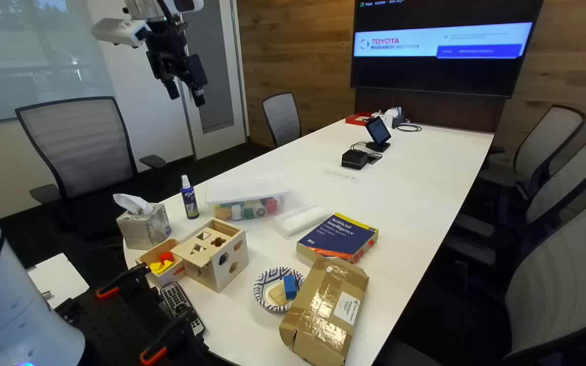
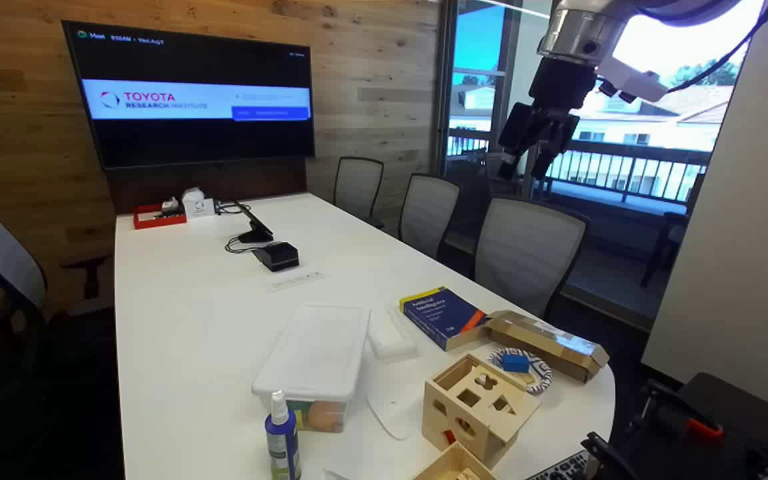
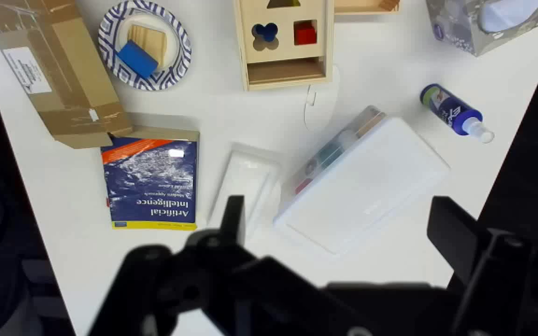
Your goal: Flip the blue block over
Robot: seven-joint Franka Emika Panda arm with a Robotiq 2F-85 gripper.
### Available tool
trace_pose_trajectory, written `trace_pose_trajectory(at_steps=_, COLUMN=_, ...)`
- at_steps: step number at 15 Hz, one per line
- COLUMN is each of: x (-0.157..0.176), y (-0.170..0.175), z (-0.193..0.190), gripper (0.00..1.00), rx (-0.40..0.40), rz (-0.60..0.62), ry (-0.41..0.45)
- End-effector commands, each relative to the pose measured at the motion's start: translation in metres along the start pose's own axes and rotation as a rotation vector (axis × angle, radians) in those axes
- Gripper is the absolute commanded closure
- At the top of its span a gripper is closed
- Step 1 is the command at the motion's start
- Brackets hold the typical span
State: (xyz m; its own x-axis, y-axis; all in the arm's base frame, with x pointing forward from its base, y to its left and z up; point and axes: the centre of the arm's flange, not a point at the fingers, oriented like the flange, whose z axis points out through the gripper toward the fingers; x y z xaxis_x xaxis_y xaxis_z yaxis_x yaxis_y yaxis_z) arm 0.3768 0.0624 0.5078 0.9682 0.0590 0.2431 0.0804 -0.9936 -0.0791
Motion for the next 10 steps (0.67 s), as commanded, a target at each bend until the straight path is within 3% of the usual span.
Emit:
trace_pose_trajectory(at_steps=1, x=0.0, y=0.0, z=0.0, gripper=0.0, rx=0.0, rz=0.0, ry=0.0)
trace_pose_trajectory(at_steps=3, x=0.0, y=0.0, z=0.0, gripper=0.0, rx=0.0, rz=0.0, ry=0.0)
trace_pose_trajectory(at_steps=5, x=0.007, y=0.014, z=0.002, gripper=0.0, rx=-0.057, rz=0.047, ry=-0.009)
trace_pose_trajectory(at_steps=10, x=0.031, y=0.102, z=0.026, gripper=0.0, rx=-0.315, rz=0.115, ry=-0.056)
